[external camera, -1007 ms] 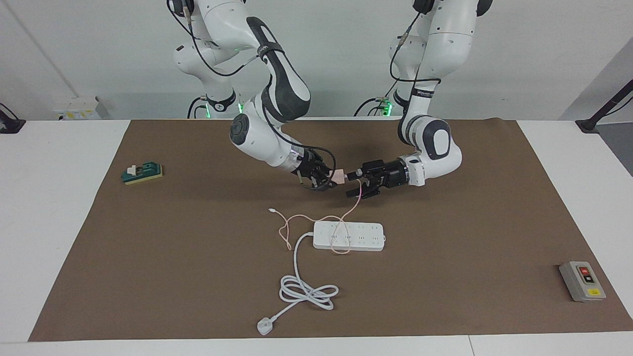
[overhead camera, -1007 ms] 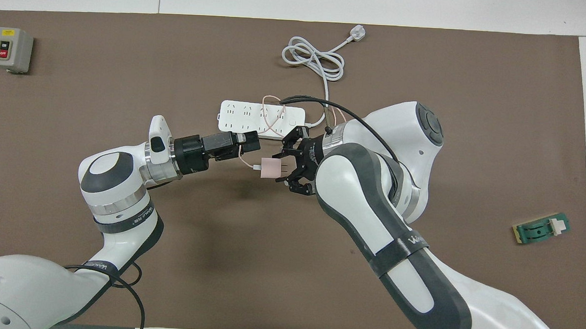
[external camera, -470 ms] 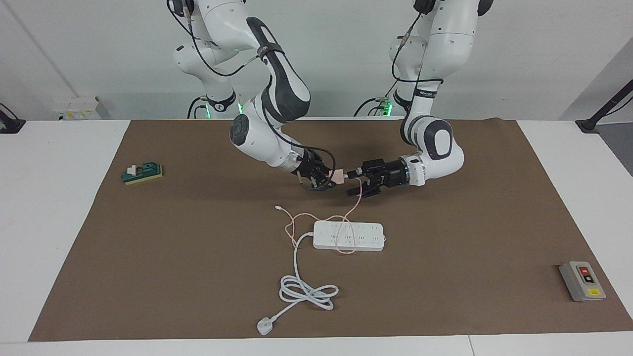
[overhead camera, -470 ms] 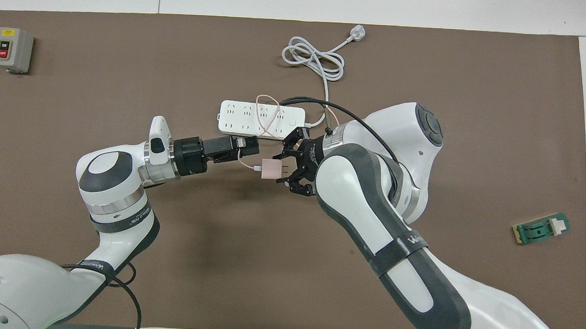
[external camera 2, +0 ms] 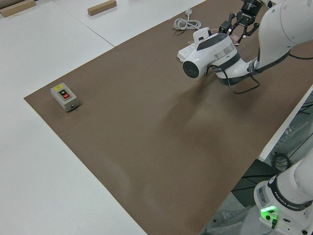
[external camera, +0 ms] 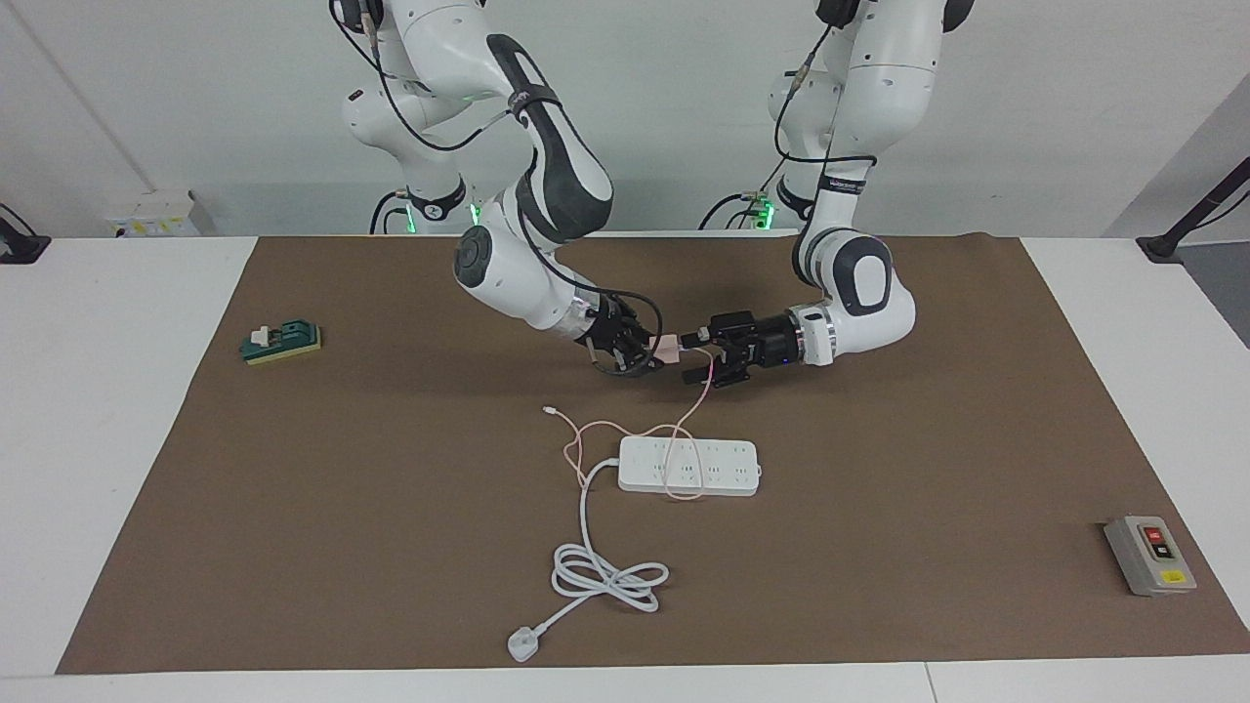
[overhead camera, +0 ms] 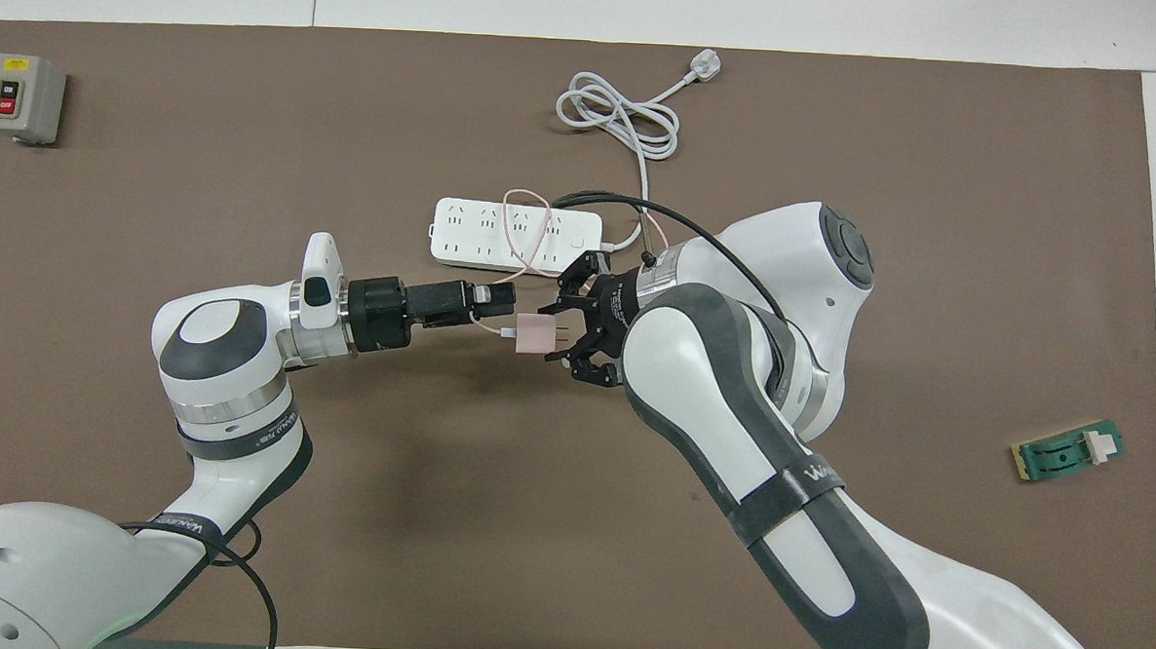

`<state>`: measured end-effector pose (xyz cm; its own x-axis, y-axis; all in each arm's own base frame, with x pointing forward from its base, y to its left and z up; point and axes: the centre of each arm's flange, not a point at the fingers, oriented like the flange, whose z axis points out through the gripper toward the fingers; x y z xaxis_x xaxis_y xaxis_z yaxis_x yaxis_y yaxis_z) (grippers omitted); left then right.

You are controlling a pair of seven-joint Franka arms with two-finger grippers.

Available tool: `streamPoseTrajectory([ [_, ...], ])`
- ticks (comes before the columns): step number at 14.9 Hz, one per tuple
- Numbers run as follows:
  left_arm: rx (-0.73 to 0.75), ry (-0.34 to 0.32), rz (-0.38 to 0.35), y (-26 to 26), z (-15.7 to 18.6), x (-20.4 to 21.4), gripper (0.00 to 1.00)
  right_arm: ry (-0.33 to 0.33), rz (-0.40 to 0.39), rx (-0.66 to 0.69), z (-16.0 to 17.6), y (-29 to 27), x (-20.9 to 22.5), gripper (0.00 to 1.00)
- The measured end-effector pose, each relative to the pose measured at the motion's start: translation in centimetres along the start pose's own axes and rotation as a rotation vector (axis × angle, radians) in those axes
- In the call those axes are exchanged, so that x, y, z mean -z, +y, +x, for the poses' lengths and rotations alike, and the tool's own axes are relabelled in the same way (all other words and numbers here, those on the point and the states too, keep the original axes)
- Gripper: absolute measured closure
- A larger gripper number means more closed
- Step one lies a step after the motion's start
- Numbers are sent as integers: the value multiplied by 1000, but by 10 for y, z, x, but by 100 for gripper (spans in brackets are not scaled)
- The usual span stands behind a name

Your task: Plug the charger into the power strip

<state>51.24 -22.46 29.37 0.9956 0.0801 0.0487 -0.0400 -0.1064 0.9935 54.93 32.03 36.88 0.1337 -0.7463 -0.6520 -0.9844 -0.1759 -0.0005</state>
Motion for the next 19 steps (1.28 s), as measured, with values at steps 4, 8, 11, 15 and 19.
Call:
streamPoseTrajectory([
  [4, 3, -15, 6, -3, -4, -2, 0, 0, 0, 0, 0, 0, 0, 50],
  [8, 8, -41, 7, -3, -15, -12, 0, 0, 0, 0, 0, 0, 0, 50],
  [11, 8, -45, 10, -3, -25, -11, 0, 0, 1, 0, 0, 0, 0, 50],
  [15, -2, -45, 14, -4, -33, -7, 0, 0, 1, 0, 0, 0, 0, 50],
  [19, -9, -44, 17, -5, -34, -6, 0, 0, 1, 0, 0, 0, 0, 50],
])
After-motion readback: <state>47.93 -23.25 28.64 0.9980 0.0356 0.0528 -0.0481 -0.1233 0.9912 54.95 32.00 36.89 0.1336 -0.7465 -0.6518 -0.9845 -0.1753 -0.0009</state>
